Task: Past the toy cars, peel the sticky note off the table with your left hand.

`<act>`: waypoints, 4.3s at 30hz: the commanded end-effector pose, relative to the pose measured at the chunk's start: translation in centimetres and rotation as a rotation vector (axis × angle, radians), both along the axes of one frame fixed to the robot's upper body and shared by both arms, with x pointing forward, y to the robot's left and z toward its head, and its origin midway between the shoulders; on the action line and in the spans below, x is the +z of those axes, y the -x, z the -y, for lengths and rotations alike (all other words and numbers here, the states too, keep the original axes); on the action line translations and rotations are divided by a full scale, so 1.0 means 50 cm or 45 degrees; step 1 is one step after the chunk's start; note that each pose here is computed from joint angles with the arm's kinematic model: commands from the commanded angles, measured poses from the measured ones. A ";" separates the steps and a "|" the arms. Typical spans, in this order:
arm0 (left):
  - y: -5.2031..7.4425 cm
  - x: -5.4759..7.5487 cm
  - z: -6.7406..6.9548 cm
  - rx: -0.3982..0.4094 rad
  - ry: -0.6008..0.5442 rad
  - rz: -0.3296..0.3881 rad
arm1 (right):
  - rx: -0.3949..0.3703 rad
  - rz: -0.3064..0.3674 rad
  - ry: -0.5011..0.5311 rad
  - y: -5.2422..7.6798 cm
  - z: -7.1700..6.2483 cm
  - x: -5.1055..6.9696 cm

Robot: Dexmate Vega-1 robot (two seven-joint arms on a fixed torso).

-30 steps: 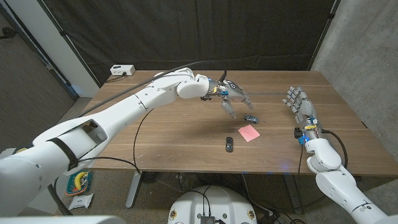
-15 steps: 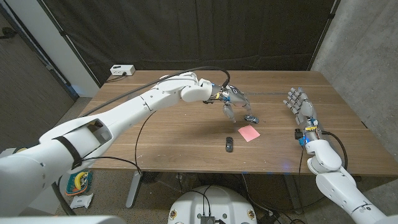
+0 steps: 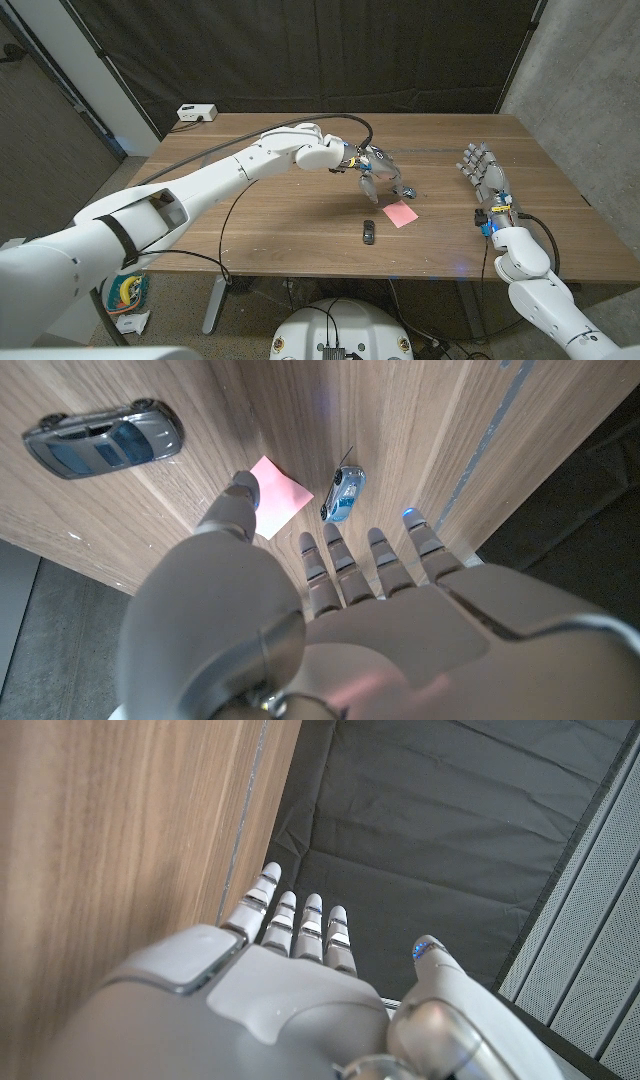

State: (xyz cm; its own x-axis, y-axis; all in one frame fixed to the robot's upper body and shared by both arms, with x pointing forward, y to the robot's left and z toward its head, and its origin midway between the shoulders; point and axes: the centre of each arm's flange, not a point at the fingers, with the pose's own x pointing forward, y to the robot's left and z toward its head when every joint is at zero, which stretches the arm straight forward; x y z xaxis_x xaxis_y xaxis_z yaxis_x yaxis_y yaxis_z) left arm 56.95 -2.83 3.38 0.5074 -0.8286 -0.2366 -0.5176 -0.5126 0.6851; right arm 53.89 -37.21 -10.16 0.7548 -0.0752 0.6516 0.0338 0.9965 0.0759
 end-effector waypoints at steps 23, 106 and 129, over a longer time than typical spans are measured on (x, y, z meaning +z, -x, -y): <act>-0.013 -0.066 0.018 -0.122 -0.064 0.120 | -0.002 -0.004 -0.029 -0.004 0.010 -0.014; -0.073 -0.185 -0.007 -0.573 0.539 0.403 | -0.018 -0.051 -0.019 -0.012 0.001 0.002; -0.015 -0.078 0.028 -0.192 0.075 0.060 | -0.023 -0.050 -0.019 -0.014 -0.003 0.013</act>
